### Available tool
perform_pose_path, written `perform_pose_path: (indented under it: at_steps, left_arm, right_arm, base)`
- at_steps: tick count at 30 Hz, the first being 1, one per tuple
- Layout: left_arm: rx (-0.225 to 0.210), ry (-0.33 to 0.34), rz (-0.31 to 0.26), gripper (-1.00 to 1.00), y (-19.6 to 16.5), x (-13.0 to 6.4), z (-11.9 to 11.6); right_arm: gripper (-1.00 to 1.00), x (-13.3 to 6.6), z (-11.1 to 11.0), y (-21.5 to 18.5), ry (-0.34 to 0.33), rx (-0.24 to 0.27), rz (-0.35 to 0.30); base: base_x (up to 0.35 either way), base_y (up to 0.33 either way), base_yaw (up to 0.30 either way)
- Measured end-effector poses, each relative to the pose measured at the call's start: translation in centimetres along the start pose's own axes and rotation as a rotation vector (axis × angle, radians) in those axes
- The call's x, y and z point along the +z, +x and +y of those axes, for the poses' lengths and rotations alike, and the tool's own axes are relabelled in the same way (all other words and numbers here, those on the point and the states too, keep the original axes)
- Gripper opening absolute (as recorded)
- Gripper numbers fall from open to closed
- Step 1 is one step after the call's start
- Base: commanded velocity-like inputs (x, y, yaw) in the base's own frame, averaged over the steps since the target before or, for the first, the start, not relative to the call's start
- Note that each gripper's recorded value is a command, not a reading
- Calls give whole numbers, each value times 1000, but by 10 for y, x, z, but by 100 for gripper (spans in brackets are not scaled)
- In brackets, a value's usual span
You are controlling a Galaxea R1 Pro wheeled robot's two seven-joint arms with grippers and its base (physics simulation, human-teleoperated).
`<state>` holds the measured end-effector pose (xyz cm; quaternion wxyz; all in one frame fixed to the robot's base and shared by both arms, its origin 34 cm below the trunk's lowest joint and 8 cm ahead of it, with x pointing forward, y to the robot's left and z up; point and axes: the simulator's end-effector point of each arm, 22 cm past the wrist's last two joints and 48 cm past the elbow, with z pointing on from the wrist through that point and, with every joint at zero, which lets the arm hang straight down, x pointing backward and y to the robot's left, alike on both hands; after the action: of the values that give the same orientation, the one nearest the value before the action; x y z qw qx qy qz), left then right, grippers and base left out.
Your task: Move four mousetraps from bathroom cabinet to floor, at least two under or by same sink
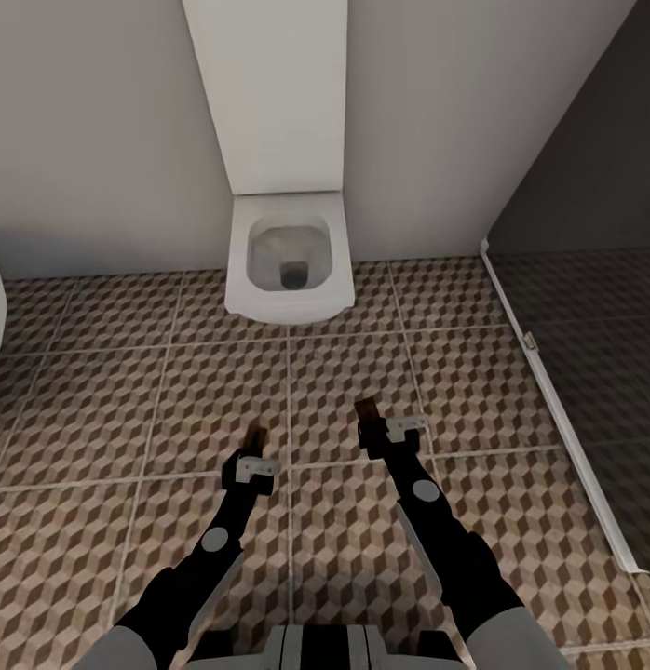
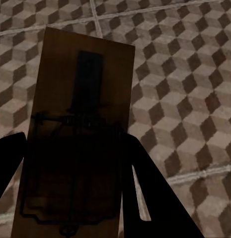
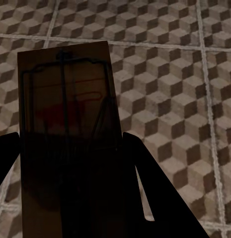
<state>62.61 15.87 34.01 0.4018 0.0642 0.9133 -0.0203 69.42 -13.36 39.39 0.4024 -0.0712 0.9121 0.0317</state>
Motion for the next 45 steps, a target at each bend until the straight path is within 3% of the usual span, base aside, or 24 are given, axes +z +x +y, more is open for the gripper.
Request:
perform_pose_path:
  at_steps: [17,29,31,33,37,40,42,45]
  left_arm:
    - [-1,2,22,-100,44,21,-3]
    - [10,-1,36,-100,50,21,2]
    - [13,-5,54,-100,53,21,4]
    - [25,-8,109,-100,64,20,5]
    - [49,-30,269,-100,87,17,14]
    - [11,-69,309,-100,68,21,29]
    - [-17,-94,328,-100,46,27,40]
    - [-25,-122,349,-100,18,45,56]
  right_arm:
    - [-100,23,2,42,-2,5,19]
    - [-100,23,2,47,-4,2,25]
    - [-100,23,3,47,-5,-6,25]
    - [-100,23,4,49,-5,-25,36]
    - [-100,22,3,68,-3,-64,132]
    - [-100,22,4,74,-4,-74,177]
    - [-100,30,5,58,-4,-75,167]
    - [-100,42,3,41,-1,-83,166]
  base:
    - [0,0,0]
    - [0,0,0]
    - [0,0,0]
    - [0,0,0]
    - [0,0,0]
    - [0,0,0]
    - [0,0,0]
    - [0,0,0]
